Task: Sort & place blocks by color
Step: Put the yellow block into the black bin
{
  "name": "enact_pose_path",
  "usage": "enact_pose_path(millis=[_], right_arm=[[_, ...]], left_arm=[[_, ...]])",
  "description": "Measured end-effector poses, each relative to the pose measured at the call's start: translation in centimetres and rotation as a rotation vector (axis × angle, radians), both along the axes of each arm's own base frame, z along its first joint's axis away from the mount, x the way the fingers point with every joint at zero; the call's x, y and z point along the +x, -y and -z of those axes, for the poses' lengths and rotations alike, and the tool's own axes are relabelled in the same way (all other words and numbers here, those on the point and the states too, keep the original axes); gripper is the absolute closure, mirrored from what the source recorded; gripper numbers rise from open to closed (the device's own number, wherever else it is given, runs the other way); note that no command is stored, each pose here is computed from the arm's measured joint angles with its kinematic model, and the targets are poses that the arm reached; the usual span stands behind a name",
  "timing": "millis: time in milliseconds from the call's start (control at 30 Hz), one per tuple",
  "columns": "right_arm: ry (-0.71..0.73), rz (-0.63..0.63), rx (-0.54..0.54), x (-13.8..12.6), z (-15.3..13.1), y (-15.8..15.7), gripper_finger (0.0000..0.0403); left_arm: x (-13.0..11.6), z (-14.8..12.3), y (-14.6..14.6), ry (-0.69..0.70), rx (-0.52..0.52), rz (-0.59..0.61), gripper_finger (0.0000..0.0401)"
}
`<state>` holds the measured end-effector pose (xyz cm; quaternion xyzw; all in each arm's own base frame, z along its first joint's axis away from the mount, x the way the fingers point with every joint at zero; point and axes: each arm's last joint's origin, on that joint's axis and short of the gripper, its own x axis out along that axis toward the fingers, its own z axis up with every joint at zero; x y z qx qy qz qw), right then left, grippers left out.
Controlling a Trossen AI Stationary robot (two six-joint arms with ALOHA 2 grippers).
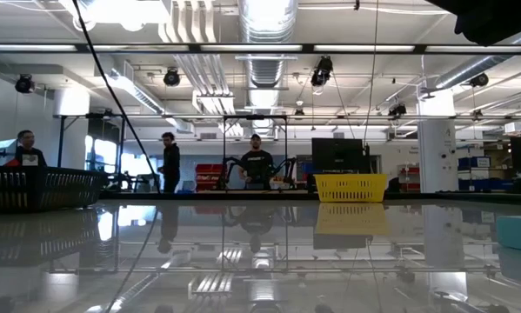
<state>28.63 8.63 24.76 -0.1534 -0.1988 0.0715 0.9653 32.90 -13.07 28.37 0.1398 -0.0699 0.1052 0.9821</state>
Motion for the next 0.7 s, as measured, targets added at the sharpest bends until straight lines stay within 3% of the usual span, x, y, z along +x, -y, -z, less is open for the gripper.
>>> enact_pose_path(millis=[333,700], right_arm=[[-0.003,0.0,-0.005,0.02,0.03,-0.01,0.0275],[-0.01,-0.01,0.025,0.02,0.02,0.0,0.0198]], left_arm=[[-0.01,0.09,0.01,-0.008,0.022,0.003,0.0283],[-0.04,0.34,-0.03,-0.019,0.003,-0.005,0.0286]])
